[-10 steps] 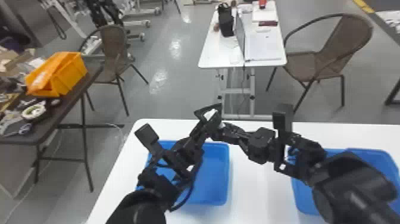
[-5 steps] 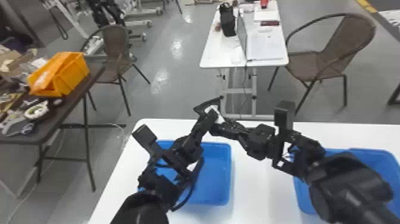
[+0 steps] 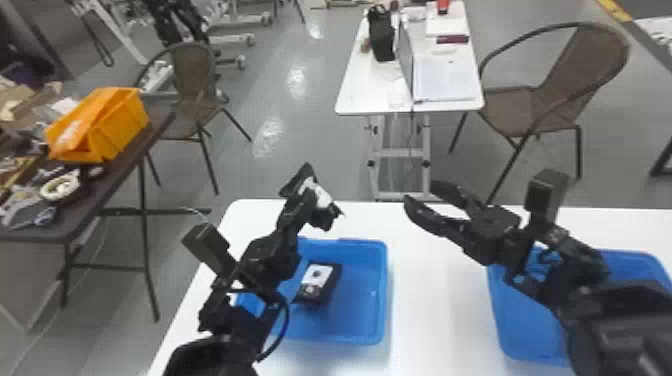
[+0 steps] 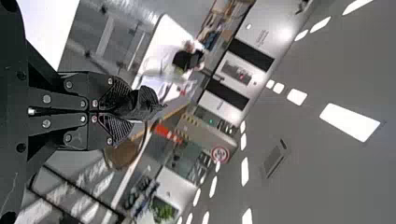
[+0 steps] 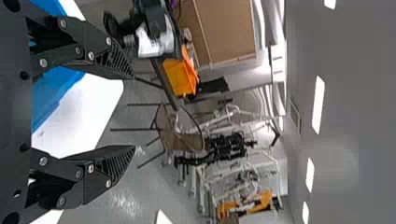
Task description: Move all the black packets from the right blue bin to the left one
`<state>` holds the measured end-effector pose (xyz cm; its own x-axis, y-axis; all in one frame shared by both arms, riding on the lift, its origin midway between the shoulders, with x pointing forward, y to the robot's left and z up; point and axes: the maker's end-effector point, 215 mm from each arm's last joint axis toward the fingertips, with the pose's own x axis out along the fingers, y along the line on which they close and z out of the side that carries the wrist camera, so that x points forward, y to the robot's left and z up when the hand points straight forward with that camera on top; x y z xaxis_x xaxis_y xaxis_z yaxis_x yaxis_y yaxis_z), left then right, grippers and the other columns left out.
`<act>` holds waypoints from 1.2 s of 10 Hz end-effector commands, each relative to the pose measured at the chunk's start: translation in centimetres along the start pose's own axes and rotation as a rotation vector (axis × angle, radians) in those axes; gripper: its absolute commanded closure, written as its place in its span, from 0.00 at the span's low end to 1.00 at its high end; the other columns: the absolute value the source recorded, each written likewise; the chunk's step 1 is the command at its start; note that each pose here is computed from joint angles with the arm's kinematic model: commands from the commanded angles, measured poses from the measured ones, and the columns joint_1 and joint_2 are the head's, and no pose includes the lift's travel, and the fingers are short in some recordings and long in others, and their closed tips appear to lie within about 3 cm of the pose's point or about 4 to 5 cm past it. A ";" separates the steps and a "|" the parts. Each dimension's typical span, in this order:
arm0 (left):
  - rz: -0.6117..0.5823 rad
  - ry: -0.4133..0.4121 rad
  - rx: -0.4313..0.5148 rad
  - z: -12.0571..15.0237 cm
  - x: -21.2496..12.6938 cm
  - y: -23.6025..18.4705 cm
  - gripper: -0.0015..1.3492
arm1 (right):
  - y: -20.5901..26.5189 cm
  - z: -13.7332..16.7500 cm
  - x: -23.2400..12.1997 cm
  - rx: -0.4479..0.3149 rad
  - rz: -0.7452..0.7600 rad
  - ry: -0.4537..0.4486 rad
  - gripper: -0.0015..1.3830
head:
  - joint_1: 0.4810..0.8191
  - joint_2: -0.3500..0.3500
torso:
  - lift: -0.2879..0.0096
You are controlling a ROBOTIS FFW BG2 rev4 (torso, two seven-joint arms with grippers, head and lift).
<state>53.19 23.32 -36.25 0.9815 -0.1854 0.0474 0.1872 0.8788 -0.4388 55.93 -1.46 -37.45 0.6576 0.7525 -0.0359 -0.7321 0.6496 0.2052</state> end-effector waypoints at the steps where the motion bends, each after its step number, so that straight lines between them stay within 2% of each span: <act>1: 0.078 -0.008 0.136 0.0 -1.9 4.1 0.89 | -2.1 -0.9 -2.8 0.022 -0.063 0.010 0.18 | 0.63 0.81 | 0.97; 3: 0.137 0.018 0.270 -1.2 -4.1 7.4 0.89 | -3.4 -2.4 -5.1 0.046 -0.100 0.031 0.21 | 0.63 0.82 | 0.97; 5: 0.136 0.056 0.335 -3.3 -5.0 7.8 0.87 | -4.3 -3.3 -6.2 0.067 -0.133 0.034 0.21 | 0.63 0.83 | 0.97; 6: 0.125 0.063 0.308 -4.7 -5.4 7.2 0.60 | -4.5 -3.7 -6.6 0.076 -0.142 0.036 0.21 | 0.63 0.83 | 0.97; 7: 0.116 0.071 0.266 -5.7 -5.6 6.4 0.21 | -5.0 -3.9 -7.1 0.079 -0.155 0.038 0.21 | 0.63 0.81 | 0.97; 8: 0.100 0.051 0.267 -5.3 -5.3 5.6 0.03 | -5.9 -4.2 -8.1 0.086 -0.197 0.038 0.21 | 0.63 0.80 | 0.97; 10: 0.073 -0.011 0.228 -3.7 -4.6 3.7 0.13 | -8.9 -5.4 -12.0 0.062 -0.381 0.059 0.20 | 0.63 0.73 | 0.97; 12: 0.077 -0.051 0.218 -1.9 -4.8 3.5 0.13 | -11.1 -8.2 -16.4 0.089 -0.523 0.087 0.21 | 0.63 0.63 | 0.97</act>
<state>49.16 26.23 -40.19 0.9929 -0.1030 0.0589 0.1141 0.9652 -0.2354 52.48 -19.29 -46.39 0.9083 0.3544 -0.2224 -0.3078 0.9260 0.2185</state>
